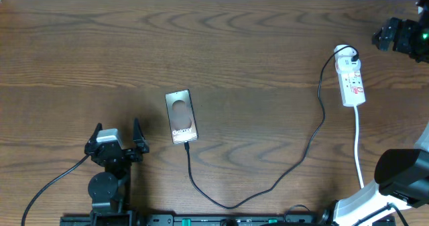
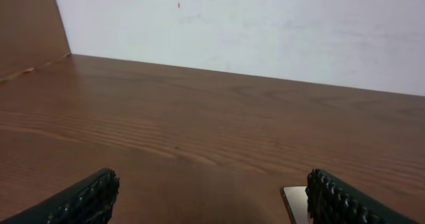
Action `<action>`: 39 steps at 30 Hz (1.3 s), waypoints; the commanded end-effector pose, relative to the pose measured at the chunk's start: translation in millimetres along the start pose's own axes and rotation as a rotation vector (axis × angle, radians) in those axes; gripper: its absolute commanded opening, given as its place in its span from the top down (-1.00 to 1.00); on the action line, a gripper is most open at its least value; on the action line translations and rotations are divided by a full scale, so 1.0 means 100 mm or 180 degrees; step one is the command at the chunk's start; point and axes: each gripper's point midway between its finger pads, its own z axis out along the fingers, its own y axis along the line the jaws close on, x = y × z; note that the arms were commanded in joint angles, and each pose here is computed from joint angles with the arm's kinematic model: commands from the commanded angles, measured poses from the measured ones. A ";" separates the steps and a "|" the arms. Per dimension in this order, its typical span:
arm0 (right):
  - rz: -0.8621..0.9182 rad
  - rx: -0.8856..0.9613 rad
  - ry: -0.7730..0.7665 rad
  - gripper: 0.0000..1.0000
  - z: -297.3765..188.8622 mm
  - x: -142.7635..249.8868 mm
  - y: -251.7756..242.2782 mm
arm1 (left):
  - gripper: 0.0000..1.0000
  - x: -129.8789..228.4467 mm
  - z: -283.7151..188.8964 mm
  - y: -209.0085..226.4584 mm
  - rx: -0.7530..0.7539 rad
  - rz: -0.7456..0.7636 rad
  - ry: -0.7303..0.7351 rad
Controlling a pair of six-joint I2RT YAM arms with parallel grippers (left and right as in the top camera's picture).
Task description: Plug charger to phone and switch on socket
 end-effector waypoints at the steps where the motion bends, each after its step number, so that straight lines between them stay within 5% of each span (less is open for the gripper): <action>1: 0.0037 0.0009 -0.0036 -0.99 -0.04 -0.02 -0.01 | -0.82 0.17 0.00 0.02 -0.0012 0.0063 0.0172; 39: 0.0037 0.0009 -0.0036 -0.98 -0.04 -0.02 -0.01 | -0.82 0.17 -0.01 -0.20 0.0331 0.0027 0.0180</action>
